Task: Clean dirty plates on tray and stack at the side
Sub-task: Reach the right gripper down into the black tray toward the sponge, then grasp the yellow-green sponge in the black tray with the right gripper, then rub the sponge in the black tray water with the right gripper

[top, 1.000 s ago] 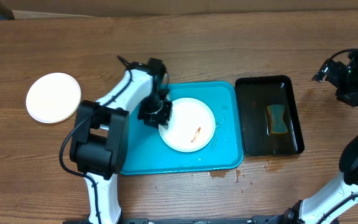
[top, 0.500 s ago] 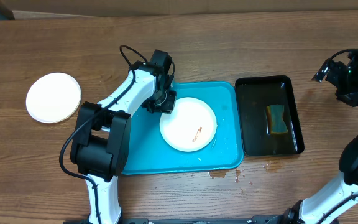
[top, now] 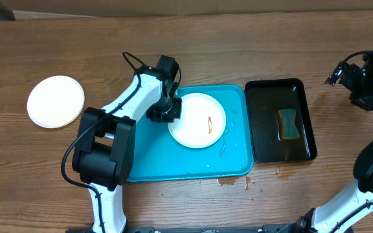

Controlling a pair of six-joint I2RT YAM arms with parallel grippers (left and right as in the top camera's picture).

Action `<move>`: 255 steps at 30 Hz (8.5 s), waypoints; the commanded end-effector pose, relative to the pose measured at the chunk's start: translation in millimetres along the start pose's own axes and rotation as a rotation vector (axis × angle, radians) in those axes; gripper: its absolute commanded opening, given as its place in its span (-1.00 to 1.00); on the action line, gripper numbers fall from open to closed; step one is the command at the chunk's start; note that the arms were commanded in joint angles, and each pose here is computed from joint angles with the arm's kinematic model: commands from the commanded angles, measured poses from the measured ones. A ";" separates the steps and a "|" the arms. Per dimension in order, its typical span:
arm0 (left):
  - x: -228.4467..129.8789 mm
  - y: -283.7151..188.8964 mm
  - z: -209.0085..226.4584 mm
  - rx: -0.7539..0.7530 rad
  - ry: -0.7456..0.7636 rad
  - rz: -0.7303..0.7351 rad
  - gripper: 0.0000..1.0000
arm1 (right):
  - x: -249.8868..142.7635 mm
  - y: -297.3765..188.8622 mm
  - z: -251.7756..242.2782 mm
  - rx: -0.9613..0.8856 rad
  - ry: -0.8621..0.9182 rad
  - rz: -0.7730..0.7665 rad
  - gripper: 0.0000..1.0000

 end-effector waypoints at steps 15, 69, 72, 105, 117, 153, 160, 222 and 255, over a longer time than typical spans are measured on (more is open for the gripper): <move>2.9 22.5 11.8 0.065 -0.037 -0.022 -0.63 | 4.5 -13.8 3.4 0.008 -0.004 -0.042 1.00; -0.1 -38.0 1.0 -0.036 0.038 -0.132 -0.27 | -124.2 46.4 92.4 -0.479 -0.360 0.206 0.86; -0.3 -35.5 1.2 -0.037 0.039 -0.135 -0.26 | -126.5 64.4 83.5 -0.498 -0.363 0.175 0.84; 1.1 -27.6 1.6 -0.043 0.040 -0.152 -0.25 | -113.0 95.4 96.4 -0.379 -0.380 0.045 -0.79; -0.3 -25.9 2.4 -0.040 0.040 -0.147 0.01 | -129.9 88.6 85.6 -0.422 -0.380 0.144 0.66; 1.2 -10.3 2.3 -0.012 0.043 -0.199 -0.37 | -136.2 91.1 92.8 -0.353 -0.424 0.186 -0.92; 7.6 -11.8 -0.6 -0.026 0.045 -0.231 -0.30 | -134.9 91.6 93.5 -0.350 -0.424 0.179 -0.92; -0.4 -7.6 -1.0 -0.043 -0.007 -0.182 -0.33 | -120.0 45.5 113.5 -0.306 -0.426 0.209 -0.93; 2.1 -8.2 -2.1 -0.048 -0.006 -0.194 -0.90 | -177.0 22.7 255.7 -0.125 -0.740 0.079 -0.93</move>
Point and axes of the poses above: each gripper's point midway between its finger pads, its own y axis out along the fingers, its own z axis along the line the jaws close on, x = y × z, the point moved 4 cm from there along -y, back along the fingers, and after that the axes turned 7 degrees about -y, right-handed, at the moved point
